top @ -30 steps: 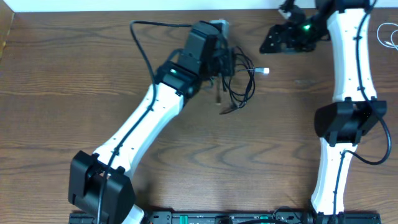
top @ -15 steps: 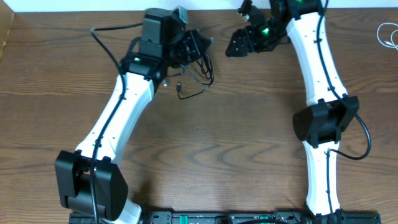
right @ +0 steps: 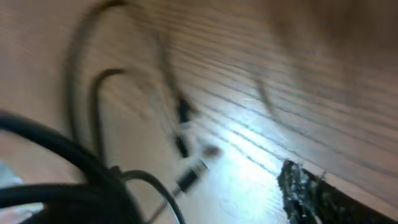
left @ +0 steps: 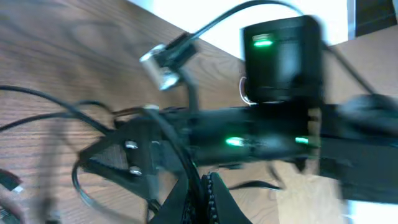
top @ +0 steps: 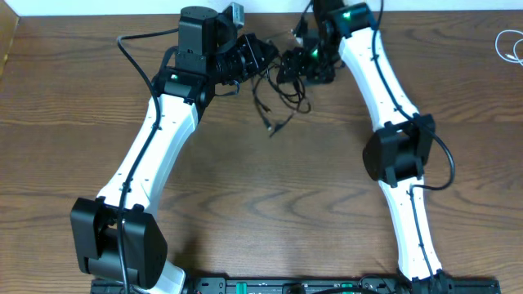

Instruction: Untangle cables

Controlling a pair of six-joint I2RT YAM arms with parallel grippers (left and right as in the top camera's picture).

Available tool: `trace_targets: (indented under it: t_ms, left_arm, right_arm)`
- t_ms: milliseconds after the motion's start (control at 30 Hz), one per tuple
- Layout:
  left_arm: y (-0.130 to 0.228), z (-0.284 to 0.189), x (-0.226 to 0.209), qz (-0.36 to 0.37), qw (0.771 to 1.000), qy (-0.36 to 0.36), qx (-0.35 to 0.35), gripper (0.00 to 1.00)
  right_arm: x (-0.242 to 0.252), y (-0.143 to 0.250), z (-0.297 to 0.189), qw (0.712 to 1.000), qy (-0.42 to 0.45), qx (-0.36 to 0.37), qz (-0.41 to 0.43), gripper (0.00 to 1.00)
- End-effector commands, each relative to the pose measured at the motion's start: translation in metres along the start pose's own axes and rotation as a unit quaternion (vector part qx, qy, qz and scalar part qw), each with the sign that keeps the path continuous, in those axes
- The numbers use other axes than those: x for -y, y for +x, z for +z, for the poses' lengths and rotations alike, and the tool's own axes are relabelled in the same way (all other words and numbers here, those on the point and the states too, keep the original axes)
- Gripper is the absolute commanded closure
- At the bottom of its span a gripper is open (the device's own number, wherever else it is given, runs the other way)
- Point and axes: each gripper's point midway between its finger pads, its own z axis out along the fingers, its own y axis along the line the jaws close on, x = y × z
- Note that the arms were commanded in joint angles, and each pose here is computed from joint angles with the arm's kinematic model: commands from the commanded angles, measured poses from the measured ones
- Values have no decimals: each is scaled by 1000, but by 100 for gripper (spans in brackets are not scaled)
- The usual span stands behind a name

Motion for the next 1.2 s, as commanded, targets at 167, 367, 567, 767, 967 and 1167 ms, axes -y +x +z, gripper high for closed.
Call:
trace_targets:
  t_ms: [167, 367, 567, 767, 967, 1167]
  left_arm:
    - [-37, -36, 15, 15, 998, 25, 56, 93]
    - [-74, -90, 7, 15, 992, 14, 124, 93]
    - [-99, -136, -1, 32, 983, -2, 180, 93]
    - [-94, -143, -17, 13, 985, -27, 169, 92]
    - [-52, -111, -34, 25, 992, -82, 95, 92]
    - [-6, -62, -39, 46, 991, -128, 21, 92]
  right_arm:
    - [73, 4, 28, 990, 78, -27, 118, 25]
    - [120, 1, 10, 979, 138, -13, 146, 23]
    - [166, 11, -9, 958, 237, -17, 162, 20]
    - [177, 18, -15, 955, 266, -37, 125, 21]
    - [158, 20, -6, 973, 205, -55, 92, 28]
    - [136, 18, -9, 989, 103, -57, 86, 30]
